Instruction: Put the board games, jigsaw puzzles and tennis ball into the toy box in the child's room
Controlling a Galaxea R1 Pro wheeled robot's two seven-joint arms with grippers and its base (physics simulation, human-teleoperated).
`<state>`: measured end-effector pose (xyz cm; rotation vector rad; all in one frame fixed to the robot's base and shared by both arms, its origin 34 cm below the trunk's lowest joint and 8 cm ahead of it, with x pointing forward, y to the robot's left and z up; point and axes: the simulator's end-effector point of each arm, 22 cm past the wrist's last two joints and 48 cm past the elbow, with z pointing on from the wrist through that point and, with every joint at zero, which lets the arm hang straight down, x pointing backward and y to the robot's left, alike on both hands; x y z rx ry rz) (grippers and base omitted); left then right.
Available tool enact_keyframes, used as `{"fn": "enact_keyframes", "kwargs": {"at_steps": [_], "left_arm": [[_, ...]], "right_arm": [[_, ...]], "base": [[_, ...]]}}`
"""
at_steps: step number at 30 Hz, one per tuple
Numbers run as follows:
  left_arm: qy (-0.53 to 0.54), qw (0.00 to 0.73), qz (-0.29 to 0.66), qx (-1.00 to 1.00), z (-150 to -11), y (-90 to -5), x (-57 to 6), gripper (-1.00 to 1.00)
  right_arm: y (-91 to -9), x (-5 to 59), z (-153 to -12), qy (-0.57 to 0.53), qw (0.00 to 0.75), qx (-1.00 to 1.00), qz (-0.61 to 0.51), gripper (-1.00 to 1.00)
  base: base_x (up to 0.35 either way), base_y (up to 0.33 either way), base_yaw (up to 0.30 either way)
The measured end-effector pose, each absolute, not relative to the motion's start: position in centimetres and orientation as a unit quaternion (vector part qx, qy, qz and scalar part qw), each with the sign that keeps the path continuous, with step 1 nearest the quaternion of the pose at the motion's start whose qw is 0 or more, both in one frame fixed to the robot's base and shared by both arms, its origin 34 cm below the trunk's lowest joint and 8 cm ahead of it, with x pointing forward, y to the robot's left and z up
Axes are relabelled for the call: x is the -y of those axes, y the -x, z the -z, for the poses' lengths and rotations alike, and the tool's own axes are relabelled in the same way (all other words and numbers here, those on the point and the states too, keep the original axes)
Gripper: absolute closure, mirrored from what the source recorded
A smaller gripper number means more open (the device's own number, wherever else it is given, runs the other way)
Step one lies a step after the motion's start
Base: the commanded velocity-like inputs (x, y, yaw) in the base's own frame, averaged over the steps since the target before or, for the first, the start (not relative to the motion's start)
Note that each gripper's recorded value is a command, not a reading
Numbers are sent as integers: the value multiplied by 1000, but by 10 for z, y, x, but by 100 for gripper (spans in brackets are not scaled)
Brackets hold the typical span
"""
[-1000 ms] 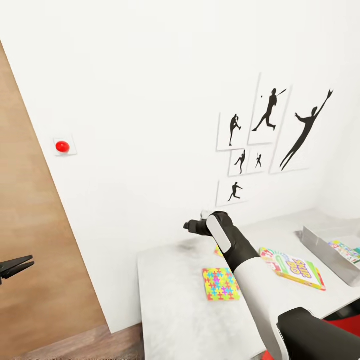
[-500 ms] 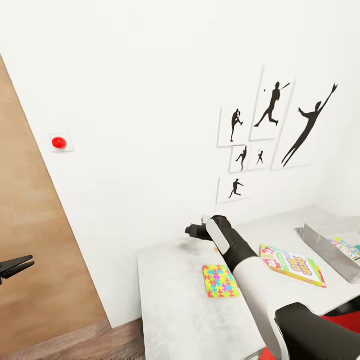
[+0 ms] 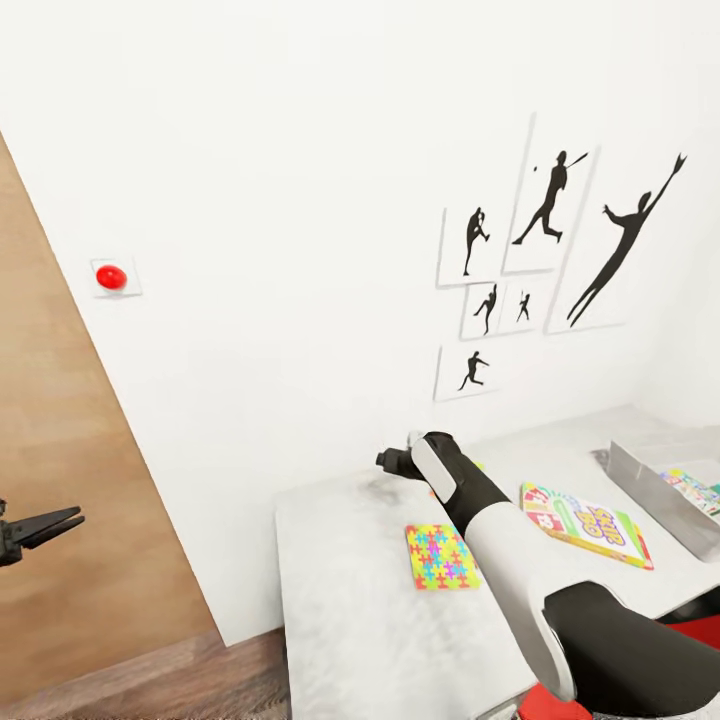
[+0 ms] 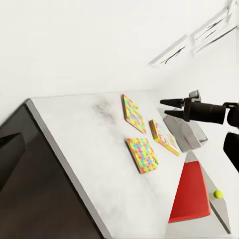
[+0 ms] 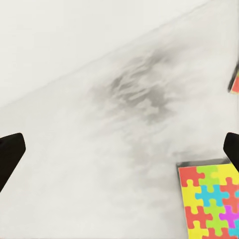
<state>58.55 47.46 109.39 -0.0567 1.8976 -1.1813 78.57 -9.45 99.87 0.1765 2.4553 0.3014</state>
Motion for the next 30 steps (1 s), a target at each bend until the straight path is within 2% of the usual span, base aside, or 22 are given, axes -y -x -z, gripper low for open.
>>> {"fn": "enact_keyframes", "kwargs": {"at_steps": [16,30], "left_arm": [[-58,424,476,-768,-1093,-570,-411,-100],[-71,423,487,-761,-1094,-563,-398,-100]], "right_arm": [[-791,97,-984,-75,323,-937,-111,-100],[-792,98,-968,-77,314,-940,-109,-100]], "base": [[0,0,0],[0,0,0]]}}
